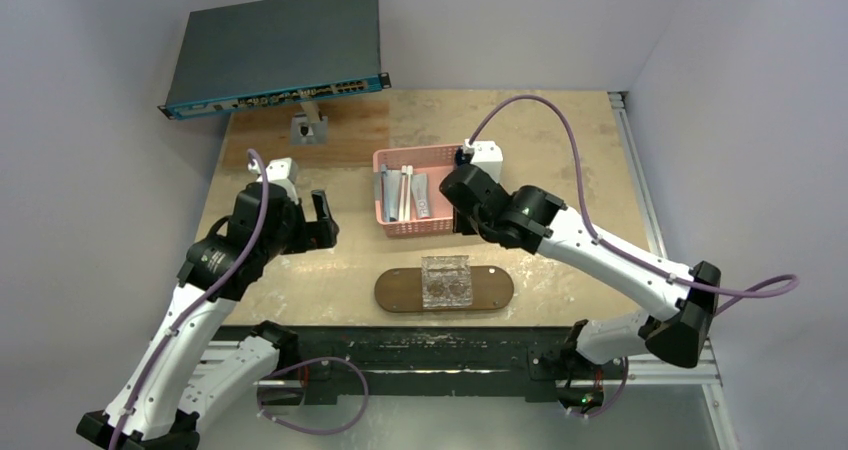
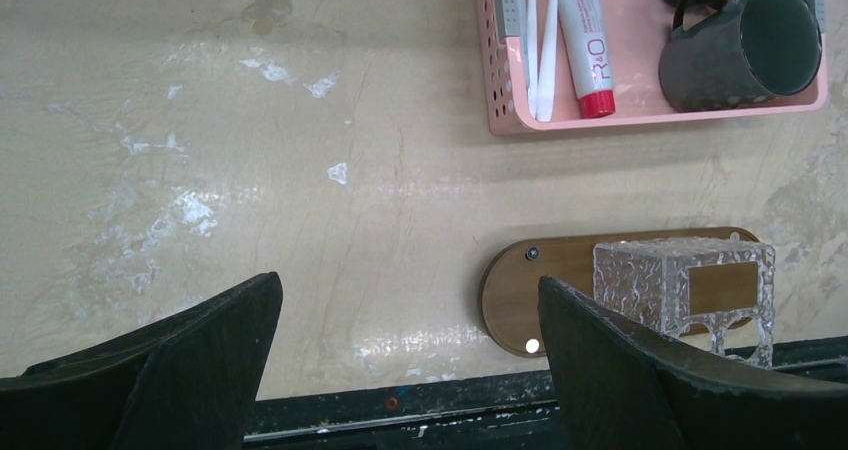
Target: Prepare toiletry sets of a toothbrush and toothpaste on the tray
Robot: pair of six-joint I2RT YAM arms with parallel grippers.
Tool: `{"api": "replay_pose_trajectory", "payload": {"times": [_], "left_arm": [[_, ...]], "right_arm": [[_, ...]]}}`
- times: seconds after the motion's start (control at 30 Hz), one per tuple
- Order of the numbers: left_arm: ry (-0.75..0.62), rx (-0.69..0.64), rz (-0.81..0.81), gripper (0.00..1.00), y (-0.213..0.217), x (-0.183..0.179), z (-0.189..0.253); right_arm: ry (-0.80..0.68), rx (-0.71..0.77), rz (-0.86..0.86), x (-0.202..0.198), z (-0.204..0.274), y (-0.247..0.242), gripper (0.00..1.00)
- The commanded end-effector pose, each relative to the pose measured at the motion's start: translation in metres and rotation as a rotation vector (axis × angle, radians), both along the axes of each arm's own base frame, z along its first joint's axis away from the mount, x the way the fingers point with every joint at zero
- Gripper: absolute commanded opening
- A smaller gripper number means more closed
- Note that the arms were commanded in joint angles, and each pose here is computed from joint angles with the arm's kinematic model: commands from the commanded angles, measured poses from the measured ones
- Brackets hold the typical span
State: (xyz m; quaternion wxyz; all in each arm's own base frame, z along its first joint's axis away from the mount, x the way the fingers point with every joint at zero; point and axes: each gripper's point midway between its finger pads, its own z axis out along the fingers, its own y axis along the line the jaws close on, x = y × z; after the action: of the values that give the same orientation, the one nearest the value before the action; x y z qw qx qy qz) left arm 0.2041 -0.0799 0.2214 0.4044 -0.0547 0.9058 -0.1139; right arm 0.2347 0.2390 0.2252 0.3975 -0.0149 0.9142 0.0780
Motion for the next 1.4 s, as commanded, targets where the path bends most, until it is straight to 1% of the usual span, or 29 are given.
{"api": "replay_pose_trajectory", "payload": {"times": [0.0,0.17,0.37,0.67,1.0,1.37], "left_arm": [[-0.033,-0.012,-0.011,1.0,-0.003,0.006,0.01],[-0.035,-0.025,-0.04,1.0,-0.008,0.006,0.01],[-0.018,-0.027,-0.062,1.0,-0.012,0.007,0.007],[0.012,-0.029,-0.079,1.0,-0.017,0.008,0.001],[0.024,-0.053,-0.099,1.0,-0.022,0.008,0.001],[0.031,-0.061,-0.099,1.0,-0.022,0.008,0.0]], "right_arm": [[-0.049,-0.005,0.072,0.032,0.015,0.008,0.35],[-0.037,-0.026,0.091,0.066,0.005,0.002,0.37],[0.012,-0.044,0.127,0.096,-0.018,0.005,0.36],[0.07,-0.07,0.015,0.13,-0.052,-0.002,0.36],[0.109,-0.056,-0.036,0.152,-0.079,-0.004,0.36],[0.169,-0.049,-0.019,0.16,-0.112,0.008,0.36]]}}
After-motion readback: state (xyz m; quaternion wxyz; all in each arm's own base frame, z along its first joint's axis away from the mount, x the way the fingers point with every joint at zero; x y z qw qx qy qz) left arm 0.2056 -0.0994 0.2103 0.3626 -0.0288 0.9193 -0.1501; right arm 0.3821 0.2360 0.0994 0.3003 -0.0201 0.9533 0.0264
